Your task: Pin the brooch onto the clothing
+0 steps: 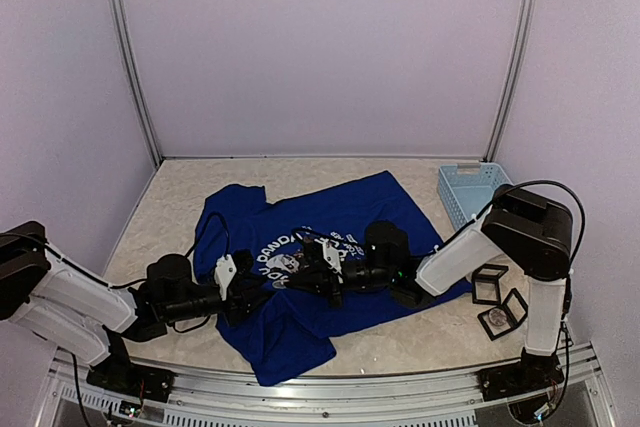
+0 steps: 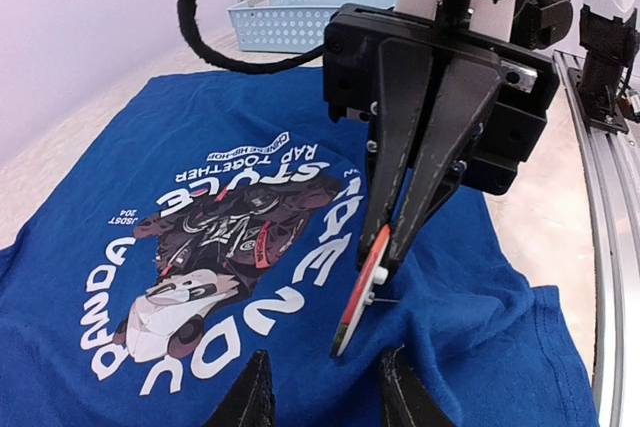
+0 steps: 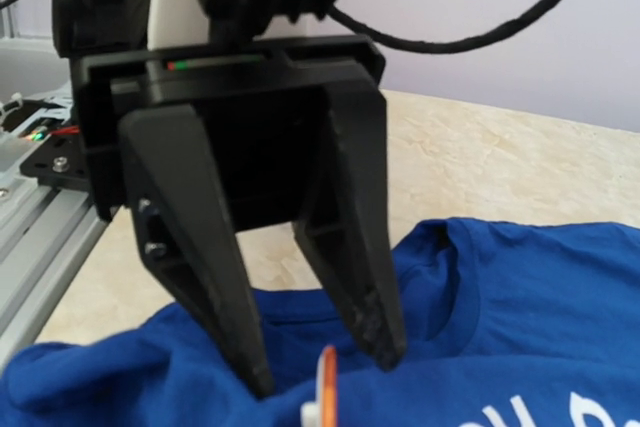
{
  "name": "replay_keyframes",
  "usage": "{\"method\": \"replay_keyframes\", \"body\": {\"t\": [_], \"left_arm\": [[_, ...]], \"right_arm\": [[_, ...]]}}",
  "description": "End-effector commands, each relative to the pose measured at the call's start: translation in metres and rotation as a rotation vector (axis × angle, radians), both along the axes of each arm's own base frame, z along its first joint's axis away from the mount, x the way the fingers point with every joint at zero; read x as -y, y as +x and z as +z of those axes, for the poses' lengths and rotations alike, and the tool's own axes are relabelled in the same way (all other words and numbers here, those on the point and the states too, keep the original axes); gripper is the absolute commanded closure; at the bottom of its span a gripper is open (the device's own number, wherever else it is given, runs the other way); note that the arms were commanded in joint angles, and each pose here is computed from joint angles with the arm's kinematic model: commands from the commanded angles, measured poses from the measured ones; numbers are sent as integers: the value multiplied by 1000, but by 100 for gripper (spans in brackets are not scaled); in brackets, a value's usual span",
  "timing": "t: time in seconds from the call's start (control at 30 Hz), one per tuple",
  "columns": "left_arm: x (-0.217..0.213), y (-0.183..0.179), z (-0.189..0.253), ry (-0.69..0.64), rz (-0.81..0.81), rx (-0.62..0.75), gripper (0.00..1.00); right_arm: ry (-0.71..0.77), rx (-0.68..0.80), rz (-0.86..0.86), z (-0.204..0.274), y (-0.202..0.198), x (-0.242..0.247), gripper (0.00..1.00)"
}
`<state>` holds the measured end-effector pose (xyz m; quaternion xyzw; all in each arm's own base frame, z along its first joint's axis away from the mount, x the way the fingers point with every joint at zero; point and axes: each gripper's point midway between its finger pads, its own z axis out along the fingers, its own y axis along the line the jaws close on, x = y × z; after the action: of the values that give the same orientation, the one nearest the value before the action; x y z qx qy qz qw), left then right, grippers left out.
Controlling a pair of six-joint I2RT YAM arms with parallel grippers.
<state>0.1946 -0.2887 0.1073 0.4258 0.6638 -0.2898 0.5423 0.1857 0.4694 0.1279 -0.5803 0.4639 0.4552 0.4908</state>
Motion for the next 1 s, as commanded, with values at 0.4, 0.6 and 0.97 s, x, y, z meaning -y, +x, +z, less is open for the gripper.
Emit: {"method": "replay_keyframes", "body": {"t": [0.4,0.6,0.97], "left_arm": [[24,-13,6,-1,-144,0,100],[21,-13,3,10,-118,-10,100],[23,-9,23,3,7,-70,100]], "right_arm": [[-3,3,59,-1,-5,-5,100],[-4,6,49,3,-2,-6,100],[-83,-2,-87,8,12,28,64]]}}
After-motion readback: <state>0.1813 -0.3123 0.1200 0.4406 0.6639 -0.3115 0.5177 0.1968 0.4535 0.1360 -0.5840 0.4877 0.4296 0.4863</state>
